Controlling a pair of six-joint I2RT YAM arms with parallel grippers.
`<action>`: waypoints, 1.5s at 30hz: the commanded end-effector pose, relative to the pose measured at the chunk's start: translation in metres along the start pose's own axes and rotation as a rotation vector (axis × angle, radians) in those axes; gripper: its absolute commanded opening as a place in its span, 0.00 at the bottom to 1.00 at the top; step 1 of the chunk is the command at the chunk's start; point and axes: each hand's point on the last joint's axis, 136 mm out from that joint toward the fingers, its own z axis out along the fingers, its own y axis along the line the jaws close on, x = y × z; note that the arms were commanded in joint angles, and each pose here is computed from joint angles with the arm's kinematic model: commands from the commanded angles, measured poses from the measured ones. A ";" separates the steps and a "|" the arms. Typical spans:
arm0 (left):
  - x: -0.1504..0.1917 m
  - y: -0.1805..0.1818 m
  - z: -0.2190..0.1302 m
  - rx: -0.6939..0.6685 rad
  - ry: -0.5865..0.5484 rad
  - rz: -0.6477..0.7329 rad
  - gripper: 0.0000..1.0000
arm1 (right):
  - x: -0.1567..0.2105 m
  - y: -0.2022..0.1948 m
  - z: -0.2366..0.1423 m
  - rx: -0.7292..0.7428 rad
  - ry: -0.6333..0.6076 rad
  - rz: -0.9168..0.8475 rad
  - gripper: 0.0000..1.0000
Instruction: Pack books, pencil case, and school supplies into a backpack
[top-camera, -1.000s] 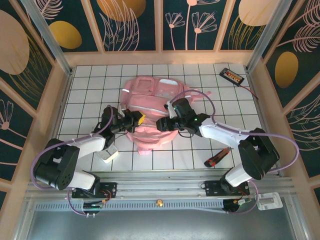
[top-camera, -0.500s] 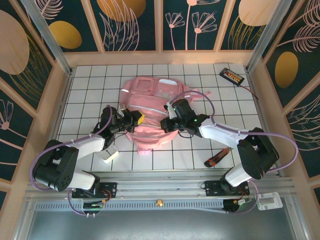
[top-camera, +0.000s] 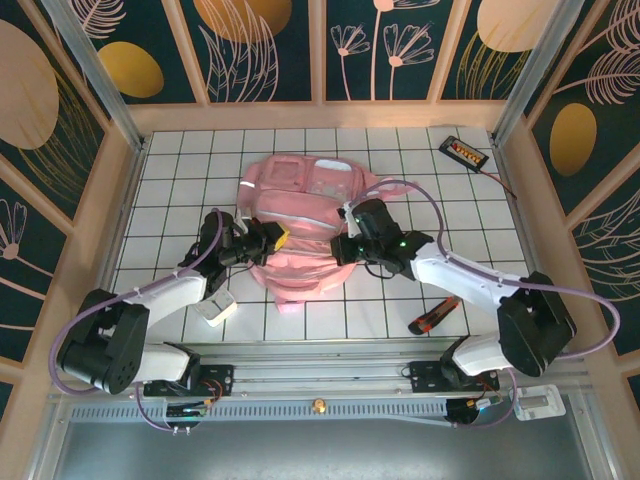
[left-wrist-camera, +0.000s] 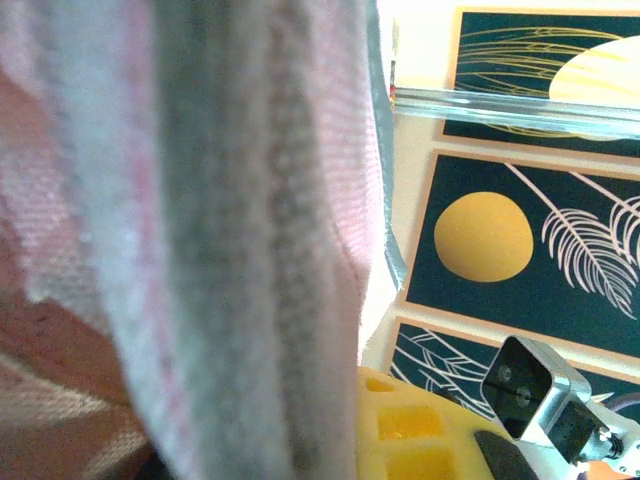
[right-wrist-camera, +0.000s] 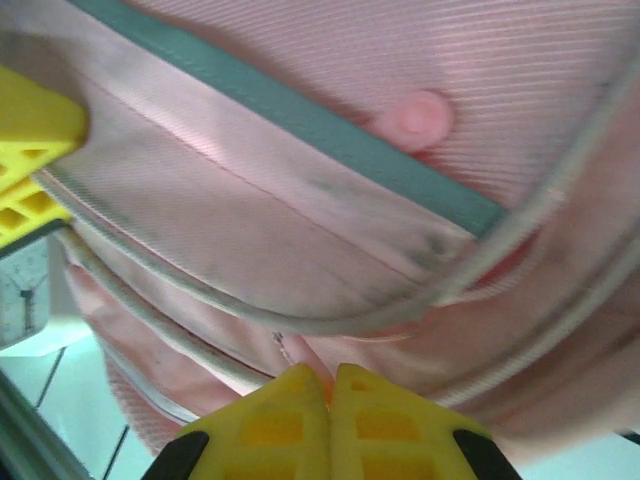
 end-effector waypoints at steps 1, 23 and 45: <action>-0.013 -0.034 -0.012 0.067 -0.046 0.088 0.00 | 0.013 -0.059 -0.025 0.313 0.021 0.046 0.00; -0.008 -0.034 -0.008 0.082 -0.001 0.093 0.00 | -0.020 -0.013 -0.013 -0.010 -0.076 -0.110 0.59; -0.005 -0.035 -0.008 0.101 0.027 0.063 0.00 | 0.003 -0.031 0.041 0.026 0.063 -0.242 0.51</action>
